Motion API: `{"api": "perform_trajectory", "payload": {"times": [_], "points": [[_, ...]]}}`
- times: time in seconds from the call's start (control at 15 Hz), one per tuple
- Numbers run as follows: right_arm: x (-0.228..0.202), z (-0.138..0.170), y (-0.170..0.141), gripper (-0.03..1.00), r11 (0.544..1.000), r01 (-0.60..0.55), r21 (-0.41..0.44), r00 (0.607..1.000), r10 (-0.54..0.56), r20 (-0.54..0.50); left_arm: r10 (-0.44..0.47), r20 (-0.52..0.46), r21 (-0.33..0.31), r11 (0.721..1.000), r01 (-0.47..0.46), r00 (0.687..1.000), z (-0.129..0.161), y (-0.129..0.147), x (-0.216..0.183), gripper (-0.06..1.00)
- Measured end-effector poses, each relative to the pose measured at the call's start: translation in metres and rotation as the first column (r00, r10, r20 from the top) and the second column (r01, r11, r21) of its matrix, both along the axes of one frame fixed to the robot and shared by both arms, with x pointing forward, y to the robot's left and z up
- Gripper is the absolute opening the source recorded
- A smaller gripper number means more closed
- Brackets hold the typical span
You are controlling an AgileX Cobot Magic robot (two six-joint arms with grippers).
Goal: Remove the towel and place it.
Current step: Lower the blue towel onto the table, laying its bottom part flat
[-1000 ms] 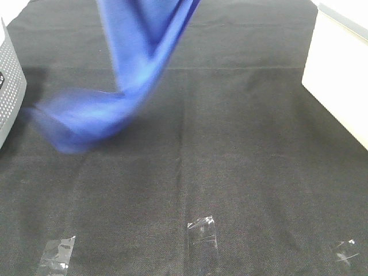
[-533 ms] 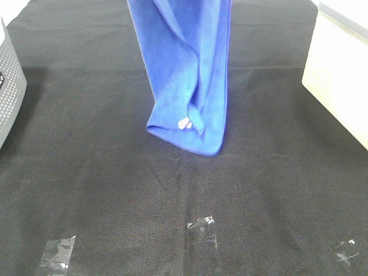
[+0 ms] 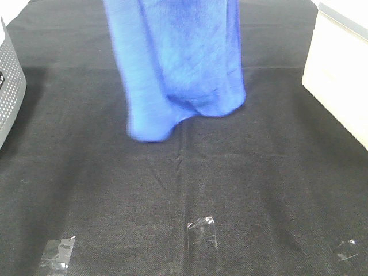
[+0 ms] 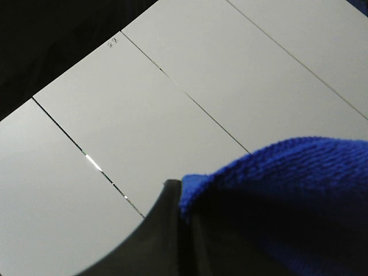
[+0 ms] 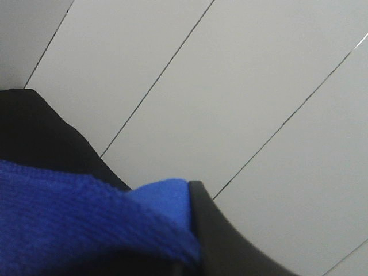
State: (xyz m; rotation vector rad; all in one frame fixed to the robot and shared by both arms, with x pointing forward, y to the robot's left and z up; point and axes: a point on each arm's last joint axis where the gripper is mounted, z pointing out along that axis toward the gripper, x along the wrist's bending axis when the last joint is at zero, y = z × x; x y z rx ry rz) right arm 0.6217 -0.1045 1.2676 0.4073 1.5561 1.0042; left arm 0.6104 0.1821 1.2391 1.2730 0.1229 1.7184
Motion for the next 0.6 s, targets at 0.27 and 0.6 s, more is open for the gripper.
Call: {"api": "perform_trajectory", "payload": {"times": [0.27, 0.6], "points": [[0.017, -0.009, 0.004, 0.0, 0.999, -0.025, 0.04, 0.997, 0.022, 0.071, 0.044, 0.059, 0.047, 0.998, -0.047, 0.997, -0.002, -0.006, 0.031, 0.0], [0.069, -0.041, -0.017, 0.0, 0.994, -0.049, 0.097, 0.977, 0.028, 0.211, 0.081, 0.141, 0.064, 0.994, -0.091, 0.987, -0.015, -0.016, 0.093, 0.0]]}}
